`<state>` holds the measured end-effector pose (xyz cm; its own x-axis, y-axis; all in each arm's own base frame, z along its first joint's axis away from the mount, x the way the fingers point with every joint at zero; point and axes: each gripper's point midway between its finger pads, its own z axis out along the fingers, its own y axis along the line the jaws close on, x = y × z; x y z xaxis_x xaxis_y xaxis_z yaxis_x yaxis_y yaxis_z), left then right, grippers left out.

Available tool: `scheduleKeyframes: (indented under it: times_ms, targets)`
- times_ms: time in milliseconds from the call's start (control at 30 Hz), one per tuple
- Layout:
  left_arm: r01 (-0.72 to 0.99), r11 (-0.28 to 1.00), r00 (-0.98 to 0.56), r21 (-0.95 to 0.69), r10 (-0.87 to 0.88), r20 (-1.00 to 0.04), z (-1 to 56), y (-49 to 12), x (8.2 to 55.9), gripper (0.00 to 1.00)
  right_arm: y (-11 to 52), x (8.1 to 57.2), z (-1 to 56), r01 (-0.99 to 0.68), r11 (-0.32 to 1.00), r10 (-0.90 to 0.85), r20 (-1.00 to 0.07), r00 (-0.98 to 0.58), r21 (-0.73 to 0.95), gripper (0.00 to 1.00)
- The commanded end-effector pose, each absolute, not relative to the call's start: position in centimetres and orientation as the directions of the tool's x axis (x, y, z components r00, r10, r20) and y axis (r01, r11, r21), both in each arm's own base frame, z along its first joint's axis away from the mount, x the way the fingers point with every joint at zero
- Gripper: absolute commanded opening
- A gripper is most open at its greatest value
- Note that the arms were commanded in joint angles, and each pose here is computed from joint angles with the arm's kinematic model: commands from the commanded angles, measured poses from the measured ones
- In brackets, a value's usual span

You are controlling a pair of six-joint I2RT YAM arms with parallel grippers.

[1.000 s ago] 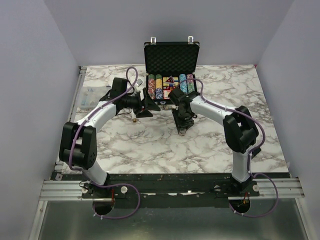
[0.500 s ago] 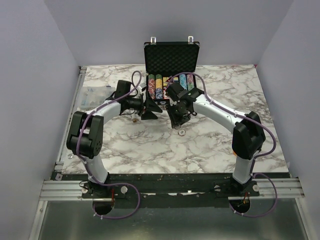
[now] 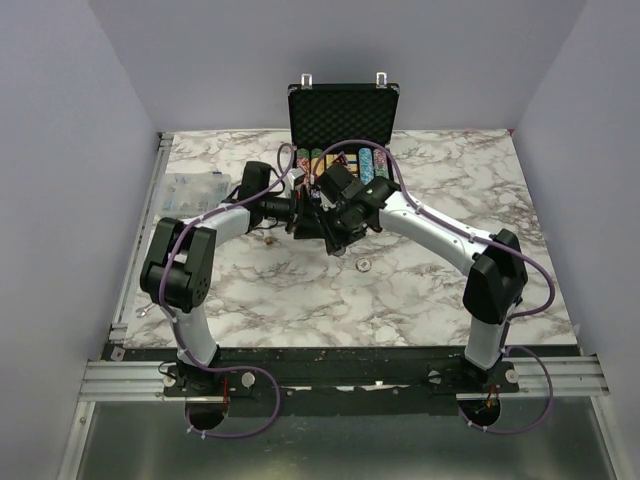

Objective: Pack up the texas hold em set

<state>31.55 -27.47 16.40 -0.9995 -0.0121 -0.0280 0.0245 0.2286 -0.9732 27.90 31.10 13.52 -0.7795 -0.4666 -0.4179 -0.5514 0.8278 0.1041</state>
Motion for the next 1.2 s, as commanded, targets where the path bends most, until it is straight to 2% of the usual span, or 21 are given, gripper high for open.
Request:
scheduleKeyframes:
  times_ms: [0,467,533,667,800,967,1167]
  targets:
    - [0.051,0.175,-0.997,-0.983,0.068,-0.04,16.5,-28.3,30.1,0.44,31.2,28.8,16.3,-0.568,0.819,-0.463,-0.491,-0.738,0.08,0.0]
    - [0.071,0.166,-0.987,-0.984,0.157,-0.045,16.1,-29.9,28.2,0.35,30.7,29.8,17.0,-0.556,0.831,-0.466,-0.515,-0.72,0.026,0.0]
    - [0.073,0.173,-0.987,-0.982,0.156,-0.046,16.0,-29.9,28.2,0.36,30.5,29.6,17.1,-0.557,0.83,-0.466,-0.516,-0.719,0.028,0.0]
    - [0.076,0.203,-0.987,-0.976,0.157,-0.044,15.5,-29.9,28.4,0.45,30.5,29.2,17.4,-0.56,0.828,-0.464,-0.515,-0.72,0.037,0.0]
    - [0.073,0.187,-0.985,-0.98,0.17,-0.041,15.5,-30.1,28.3,0.45,30.5,29.2,17.5,-0.564,0.825,-0.462,-0.527,-0.713,0.041,0.0]
    - [0.071,0.132,-0.978,-0.989,0.206,-0.042,15.9,-30.7,27.4,0.32,30.6,29.5,17.1,-0.568,0.822,-0.471,-0.527,-0.708,0.029,0.0]
    - [0.075,0.122,-0.977,-0.99,0.209,-0.048,16.1,-30.8,27.2,0.12,30.5,29.5,16.8,-0.569,0.822,-0.471,-0.531,-0.705,0.027,0.0]
